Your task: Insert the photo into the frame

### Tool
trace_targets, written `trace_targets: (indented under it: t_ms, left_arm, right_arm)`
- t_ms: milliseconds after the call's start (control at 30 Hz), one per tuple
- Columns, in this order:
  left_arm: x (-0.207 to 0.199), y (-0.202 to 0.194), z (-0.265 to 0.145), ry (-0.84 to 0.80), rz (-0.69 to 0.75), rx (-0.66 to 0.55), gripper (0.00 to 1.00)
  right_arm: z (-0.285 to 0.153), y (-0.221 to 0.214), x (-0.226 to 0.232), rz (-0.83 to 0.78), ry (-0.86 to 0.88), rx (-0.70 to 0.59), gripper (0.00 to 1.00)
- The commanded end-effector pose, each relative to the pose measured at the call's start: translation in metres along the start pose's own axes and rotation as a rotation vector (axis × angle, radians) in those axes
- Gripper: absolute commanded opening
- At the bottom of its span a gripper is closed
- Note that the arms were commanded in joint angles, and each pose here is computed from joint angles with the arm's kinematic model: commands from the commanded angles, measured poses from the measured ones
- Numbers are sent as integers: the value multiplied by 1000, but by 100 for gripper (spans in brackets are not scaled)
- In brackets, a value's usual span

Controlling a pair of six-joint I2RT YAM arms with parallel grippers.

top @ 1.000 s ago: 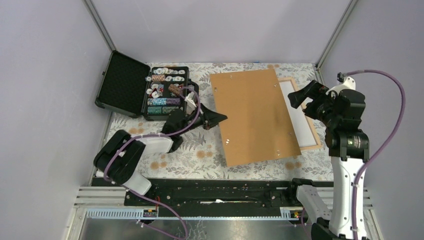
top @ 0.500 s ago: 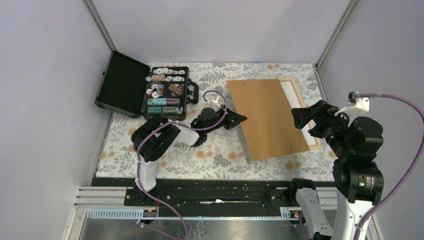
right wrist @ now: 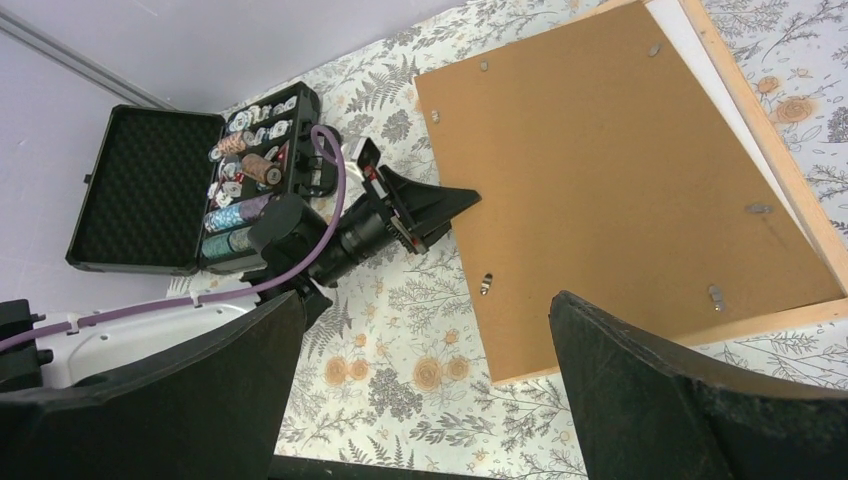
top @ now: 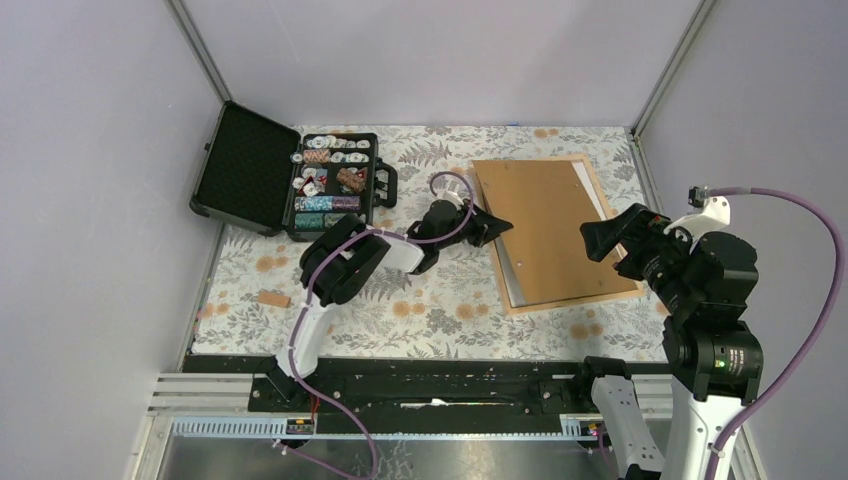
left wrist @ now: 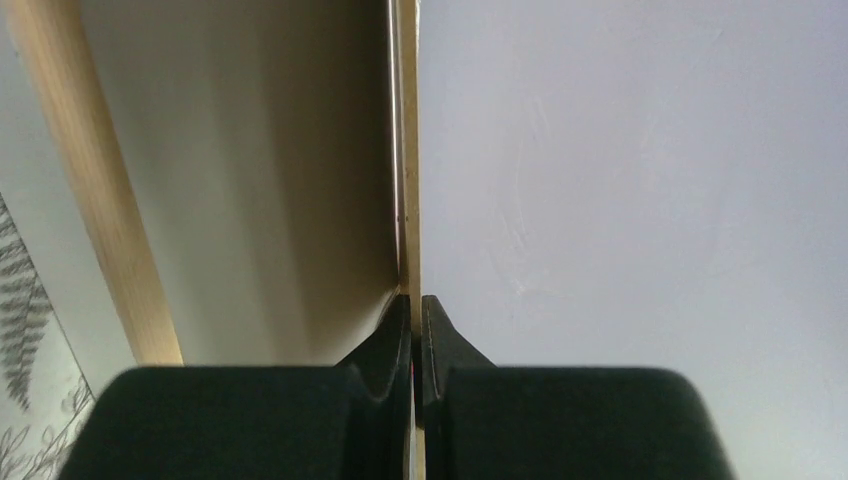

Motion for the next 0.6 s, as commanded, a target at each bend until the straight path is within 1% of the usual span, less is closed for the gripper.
trace_targets:
  t_ms: [0, 100, 333, 500, 567]
  left_arm:
    - [-39, -3, 16, -121, 9, 56, 0]
    - [-36, 1, 20, -114, 5, 42, 0]
    - [-38, 10, 26, -141, -2, 54, 0]
    - [-36, 15, 32, -171, -20, 101, 0]
    - [-34, 14, 34, -166, 3, 125, 0]
  right_arm:
    - [3, 1, -4, -30, -20, -8, 100]
    - [3, 0, -5, -32, -25, -7, 100]
    - [6, -1, -7, -34, -32, 0, 100]
    - [8, -1, -7, -35, -27, 3, 100]
    - [9, -2, -7, -32, -24, 6, 100]
Point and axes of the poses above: each gripper's point midway between its finger pads, its own z axis out along the fingers, its own x axis along the line the jaws close on, y = z × x, the point moved 6 cm from there along -z, back along the fingers, and after that the axes turned 9 degrees about -z, right-handed, at the moved point
